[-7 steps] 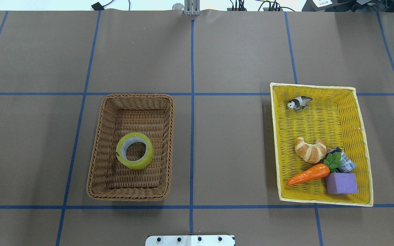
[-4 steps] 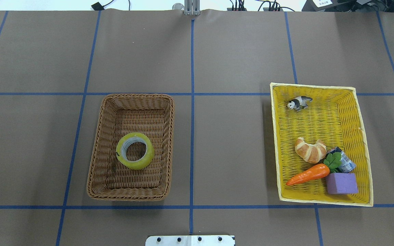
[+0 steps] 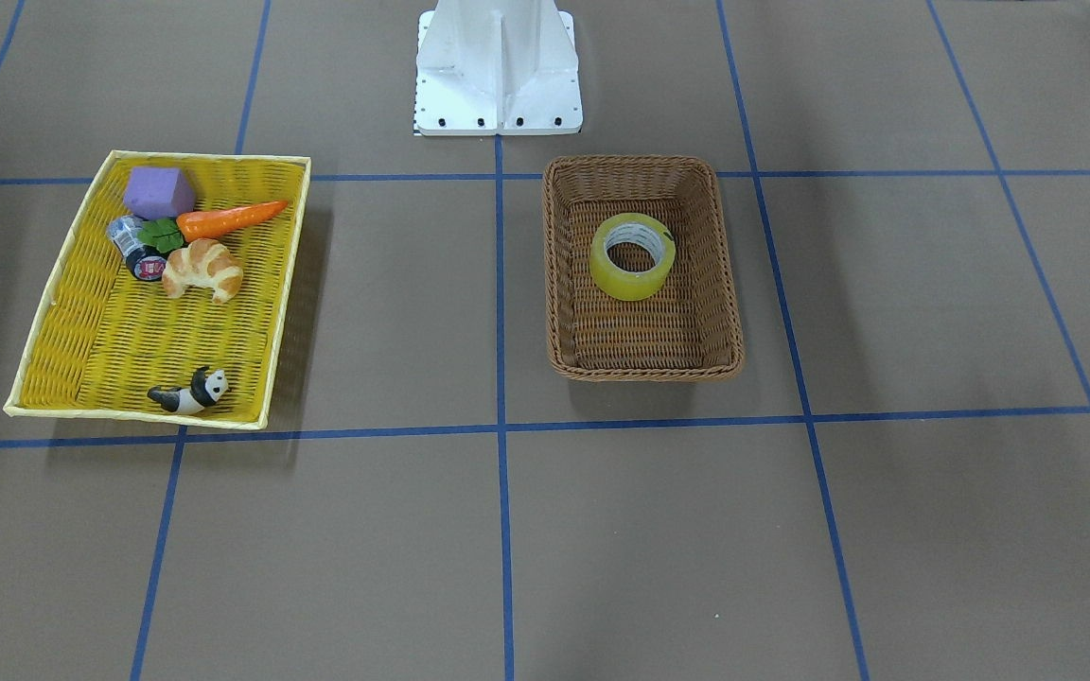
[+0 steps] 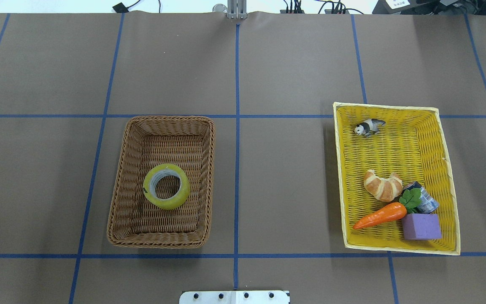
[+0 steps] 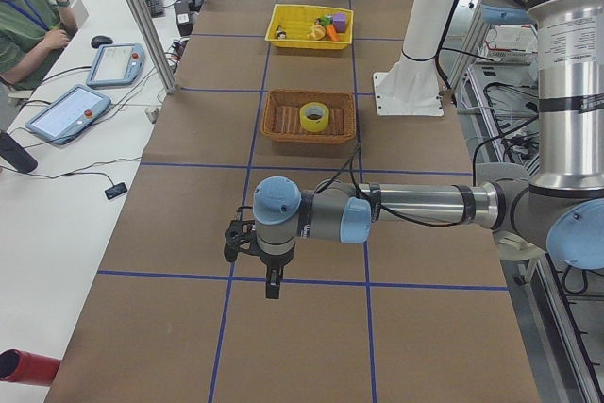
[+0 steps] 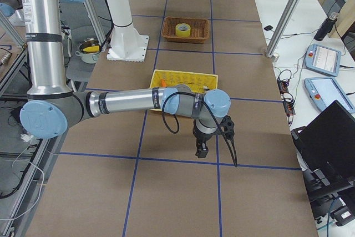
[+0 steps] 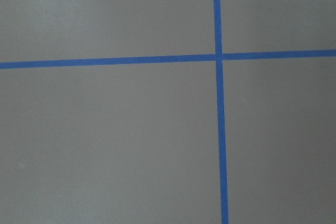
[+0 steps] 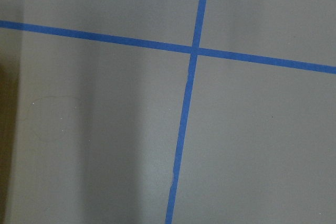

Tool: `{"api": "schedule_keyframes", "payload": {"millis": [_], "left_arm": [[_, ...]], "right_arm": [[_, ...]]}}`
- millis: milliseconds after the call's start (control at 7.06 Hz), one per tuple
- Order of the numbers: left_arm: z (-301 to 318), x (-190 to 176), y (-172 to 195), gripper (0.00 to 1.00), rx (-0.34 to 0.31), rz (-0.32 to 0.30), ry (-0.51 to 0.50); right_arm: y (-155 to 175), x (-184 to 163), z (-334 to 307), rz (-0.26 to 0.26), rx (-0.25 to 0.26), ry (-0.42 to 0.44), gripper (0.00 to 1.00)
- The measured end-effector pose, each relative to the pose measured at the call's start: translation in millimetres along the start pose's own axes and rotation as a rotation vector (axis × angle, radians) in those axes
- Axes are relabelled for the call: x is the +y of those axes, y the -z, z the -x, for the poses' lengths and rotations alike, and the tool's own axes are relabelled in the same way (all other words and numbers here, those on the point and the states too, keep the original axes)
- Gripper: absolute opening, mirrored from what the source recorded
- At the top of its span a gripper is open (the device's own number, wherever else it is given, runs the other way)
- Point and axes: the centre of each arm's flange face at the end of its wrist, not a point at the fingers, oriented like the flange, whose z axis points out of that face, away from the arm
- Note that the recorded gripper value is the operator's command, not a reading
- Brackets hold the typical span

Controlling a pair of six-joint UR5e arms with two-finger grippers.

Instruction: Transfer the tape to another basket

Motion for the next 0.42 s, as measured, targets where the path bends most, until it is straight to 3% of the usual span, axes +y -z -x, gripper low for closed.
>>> {"api": "schedule_keyframes", "payload": {"millis": [425], "left_arm": [[1.0,1.1,-1.0,0.99,0.0,0.002,0.002]], "right_arm": [[1.2,-0.6,1.1,-0.002,0.0,0.003,1.0]]}}
